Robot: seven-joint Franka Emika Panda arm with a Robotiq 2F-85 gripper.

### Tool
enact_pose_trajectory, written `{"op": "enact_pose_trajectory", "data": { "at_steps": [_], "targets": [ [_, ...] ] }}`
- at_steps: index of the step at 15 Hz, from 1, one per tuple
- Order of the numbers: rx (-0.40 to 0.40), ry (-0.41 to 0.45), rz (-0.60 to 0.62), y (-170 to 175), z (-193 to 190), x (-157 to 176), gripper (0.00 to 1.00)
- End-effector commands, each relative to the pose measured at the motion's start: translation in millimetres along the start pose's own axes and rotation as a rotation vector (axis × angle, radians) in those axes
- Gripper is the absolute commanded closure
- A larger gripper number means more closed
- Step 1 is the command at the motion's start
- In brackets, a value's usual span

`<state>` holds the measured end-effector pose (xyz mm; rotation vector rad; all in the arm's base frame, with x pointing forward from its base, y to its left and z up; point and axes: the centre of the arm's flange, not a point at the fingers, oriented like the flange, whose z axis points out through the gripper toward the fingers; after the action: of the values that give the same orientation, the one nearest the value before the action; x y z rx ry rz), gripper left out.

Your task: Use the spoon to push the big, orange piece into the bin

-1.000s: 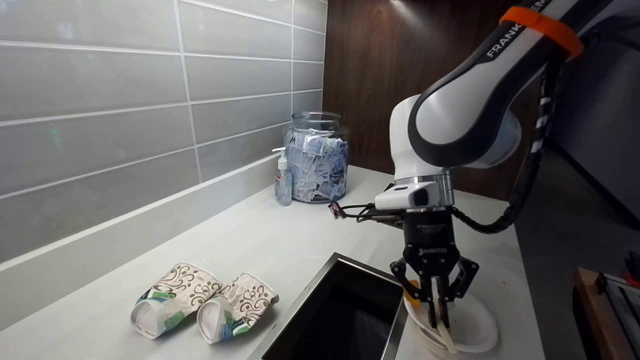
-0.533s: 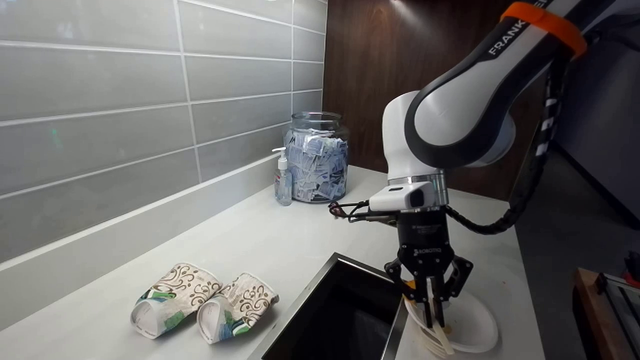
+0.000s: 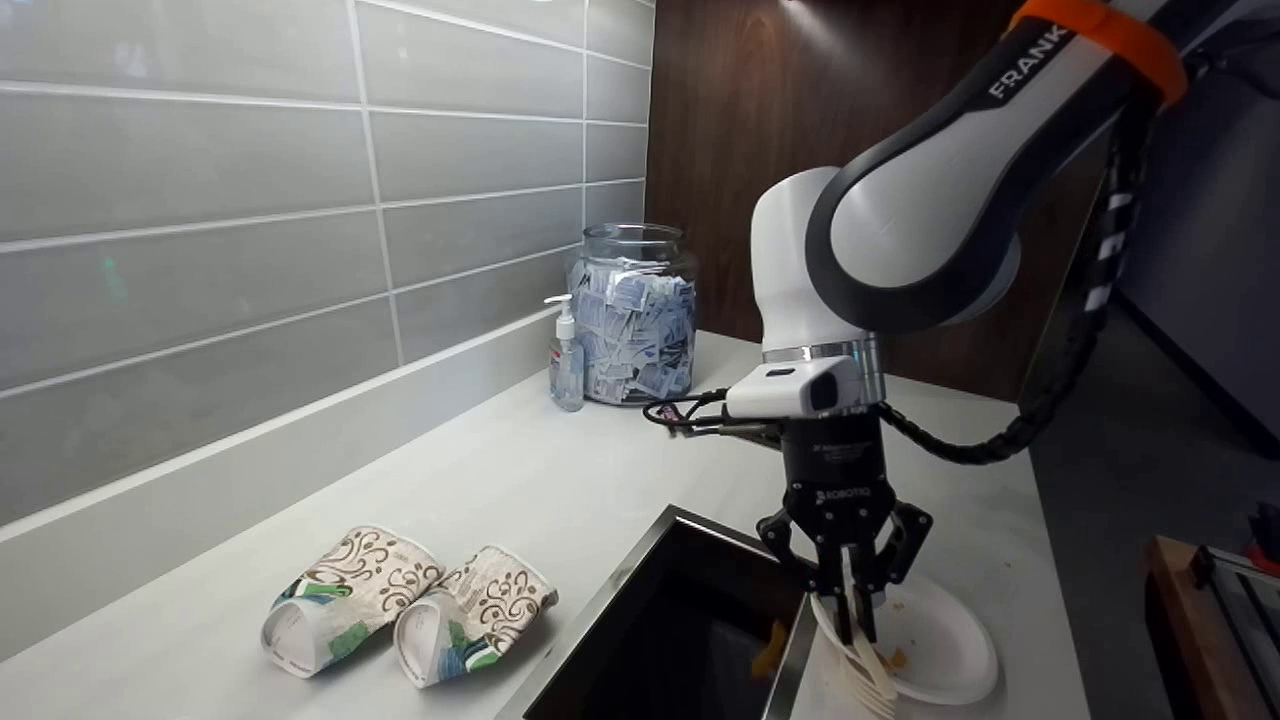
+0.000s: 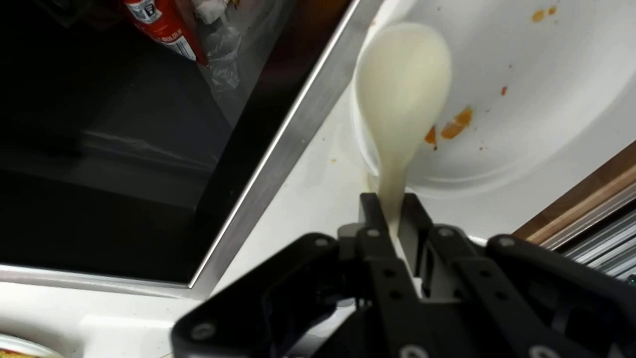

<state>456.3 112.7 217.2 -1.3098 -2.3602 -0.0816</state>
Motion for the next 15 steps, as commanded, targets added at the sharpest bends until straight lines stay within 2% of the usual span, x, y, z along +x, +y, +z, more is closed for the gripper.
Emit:
{"op": "enact_pose_trajectory", "data": {
  "at_steps": [1,10,15],
  "targets": [
    [0.036,-0.016,-0.009,9,-2,2,0.97],
    [0.026,-0.024,-0.018,3,-9,10,0.97],
    [-0.052,-0.057,0.036,-7,-22,25,0.97]
  ]
}}
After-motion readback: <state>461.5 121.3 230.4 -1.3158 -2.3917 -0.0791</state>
